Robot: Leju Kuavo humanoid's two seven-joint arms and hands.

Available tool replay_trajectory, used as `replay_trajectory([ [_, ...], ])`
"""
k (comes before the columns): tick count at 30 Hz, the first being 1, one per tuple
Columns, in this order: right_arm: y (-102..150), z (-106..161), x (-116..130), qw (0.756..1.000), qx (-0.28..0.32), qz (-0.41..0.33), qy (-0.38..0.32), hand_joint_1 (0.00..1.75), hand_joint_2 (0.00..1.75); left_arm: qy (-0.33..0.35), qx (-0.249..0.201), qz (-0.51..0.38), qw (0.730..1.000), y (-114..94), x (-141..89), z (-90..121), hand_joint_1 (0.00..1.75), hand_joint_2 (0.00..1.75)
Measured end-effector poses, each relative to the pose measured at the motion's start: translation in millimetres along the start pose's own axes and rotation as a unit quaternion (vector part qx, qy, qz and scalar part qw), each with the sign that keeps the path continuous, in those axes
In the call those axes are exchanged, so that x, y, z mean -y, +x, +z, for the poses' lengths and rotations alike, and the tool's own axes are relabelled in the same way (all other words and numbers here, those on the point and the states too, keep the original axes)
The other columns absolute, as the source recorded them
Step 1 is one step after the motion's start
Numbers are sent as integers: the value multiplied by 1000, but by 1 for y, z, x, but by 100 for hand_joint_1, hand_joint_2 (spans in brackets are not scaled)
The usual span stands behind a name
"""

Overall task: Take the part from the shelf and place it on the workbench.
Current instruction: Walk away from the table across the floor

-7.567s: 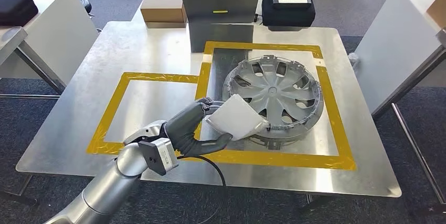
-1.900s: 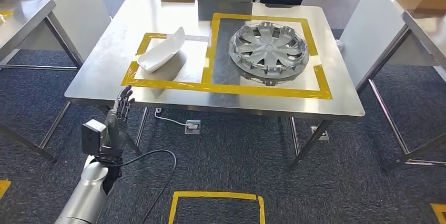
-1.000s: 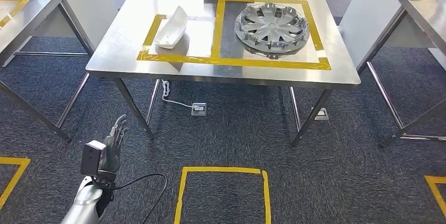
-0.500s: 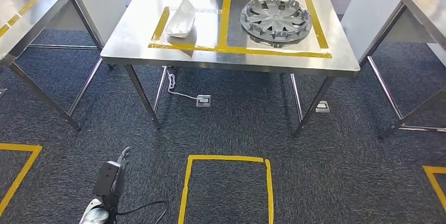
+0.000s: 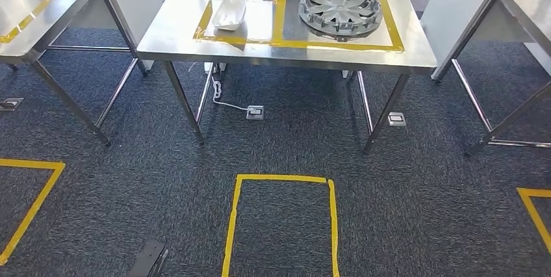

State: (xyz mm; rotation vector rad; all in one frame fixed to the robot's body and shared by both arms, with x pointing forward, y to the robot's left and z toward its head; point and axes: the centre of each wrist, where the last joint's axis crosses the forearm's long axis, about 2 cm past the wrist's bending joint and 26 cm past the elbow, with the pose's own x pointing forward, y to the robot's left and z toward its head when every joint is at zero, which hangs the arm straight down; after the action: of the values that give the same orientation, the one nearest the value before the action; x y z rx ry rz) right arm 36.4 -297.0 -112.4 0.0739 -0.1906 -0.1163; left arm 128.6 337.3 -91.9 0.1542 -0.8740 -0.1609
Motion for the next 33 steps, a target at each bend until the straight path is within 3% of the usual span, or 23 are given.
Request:
replay_trajectory([
  [7, -3, 0, -1, 1000, -1, 0, 2, 0, 0, -7, -30, -1, 1000, -9, 4, 6, 0, 0],
  [13, -2, 0, -1, 1000, 3, 0, 2, 0, 0, -27, -104, 2, 994, -23, 12, 17, 0, 0],
  [16, 0, 0, -1, 1000, 3, 1, 2, 0, 0, -40, -157, 11, 987, -32, 17, 25, 0, 131],
  [17, -1, 0, -1, 1000, 1, 1, 2, 0, 44, -42, -174, 16, 984, -36, 18, 28, 0, 175],
  [20, -1, 0, -3, 1000, -13, 4, 4, 0, 175, -45, -206, 34, 977, -45, 23, 37, 0, 175],
  [26, -4, -1, -15, 998, -44, 43, 6, 0, 175, -33, -246, 84, 965, -58, 25, 48, 0, 175],
  [33, 1, -2, -30, 996, -32, 79, 26, 0, 175, -29, -279, 102, 954, -69, 33, 60, 0, 175],
])
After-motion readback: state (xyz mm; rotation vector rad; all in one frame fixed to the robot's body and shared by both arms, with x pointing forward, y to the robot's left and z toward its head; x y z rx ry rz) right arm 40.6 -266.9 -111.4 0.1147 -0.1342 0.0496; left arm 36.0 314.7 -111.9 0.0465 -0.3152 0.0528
